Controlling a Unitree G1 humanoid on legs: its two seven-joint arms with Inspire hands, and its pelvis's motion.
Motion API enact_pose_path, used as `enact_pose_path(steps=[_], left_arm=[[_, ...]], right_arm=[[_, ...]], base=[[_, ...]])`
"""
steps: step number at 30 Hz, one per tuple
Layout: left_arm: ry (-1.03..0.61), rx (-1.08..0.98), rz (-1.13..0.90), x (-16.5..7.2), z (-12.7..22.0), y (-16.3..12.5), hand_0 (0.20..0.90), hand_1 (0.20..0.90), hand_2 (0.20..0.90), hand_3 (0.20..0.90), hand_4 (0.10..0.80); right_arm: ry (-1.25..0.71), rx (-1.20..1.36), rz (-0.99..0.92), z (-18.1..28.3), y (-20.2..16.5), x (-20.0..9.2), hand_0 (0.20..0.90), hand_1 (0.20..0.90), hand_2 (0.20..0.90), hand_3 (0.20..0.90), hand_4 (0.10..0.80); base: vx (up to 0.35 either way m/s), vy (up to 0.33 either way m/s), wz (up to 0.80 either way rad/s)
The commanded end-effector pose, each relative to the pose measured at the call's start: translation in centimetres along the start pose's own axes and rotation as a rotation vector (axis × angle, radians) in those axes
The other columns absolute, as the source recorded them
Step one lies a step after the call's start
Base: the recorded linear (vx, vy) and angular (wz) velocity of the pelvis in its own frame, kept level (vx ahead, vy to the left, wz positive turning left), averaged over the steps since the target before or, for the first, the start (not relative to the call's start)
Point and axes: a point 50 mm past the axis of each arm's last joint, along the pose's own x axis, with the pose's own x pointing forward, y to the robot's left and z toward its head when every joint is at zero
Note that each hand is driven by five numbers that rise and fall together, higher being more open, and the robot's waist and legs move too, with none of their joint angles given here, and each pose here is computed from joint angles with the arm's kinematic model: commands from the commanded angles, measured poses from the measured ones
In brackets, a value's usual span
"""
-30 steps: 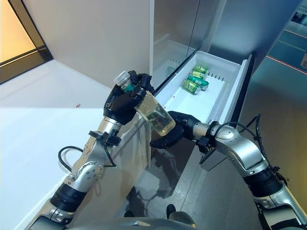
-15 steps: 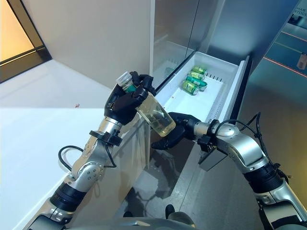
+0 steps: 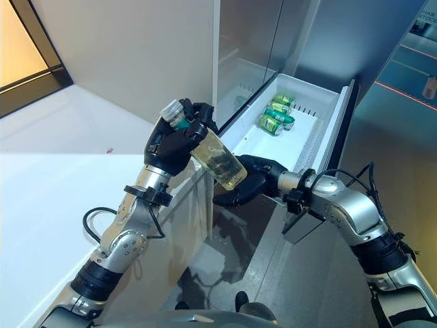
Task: Put drinks into fridge and close the fridge
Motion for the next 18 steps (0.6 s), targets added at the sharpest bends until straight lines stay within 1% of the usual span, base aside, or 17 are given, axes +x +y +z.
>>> enact_pose_path(steps=[1, 11, 18], left_arm=[[-0.316, 0.013, -0.156, 4.1, 4.9, -2.8, 0.3, 0.3, 0.3, 0.2, 0.1], [-0.323, 0.017, -0.137, 4.4, 5.1, -2.4, 0.3, 0.3, 0.3, 0.2, 0.1], [-0.315, -0.004, -0.141, 4.4, 4.9, -2.5, 0.3, 0.3, 0.3, 0.2, 0.1]], right_arm=[[-0.203, -0.114, -0.04, 5.1, -1.7, -1.6, 0.9, 0.9, 0.9, 0.9, 0.8], [-0.175, -0.117, -0.06, 5.0, -2.7, -1.9, 0.9, 0.9, 0.9, 0.9, 0.8], [-0.155, -0.112, -0.04, 4.8, -2.3, -1.6, 0.9, 0.9, 0.9, 0.9, 0.8]], base=[[0.0, 0.0, 0.0], [0.007, -0.003, 0.0], [0.0, 0.0, 0.0]])
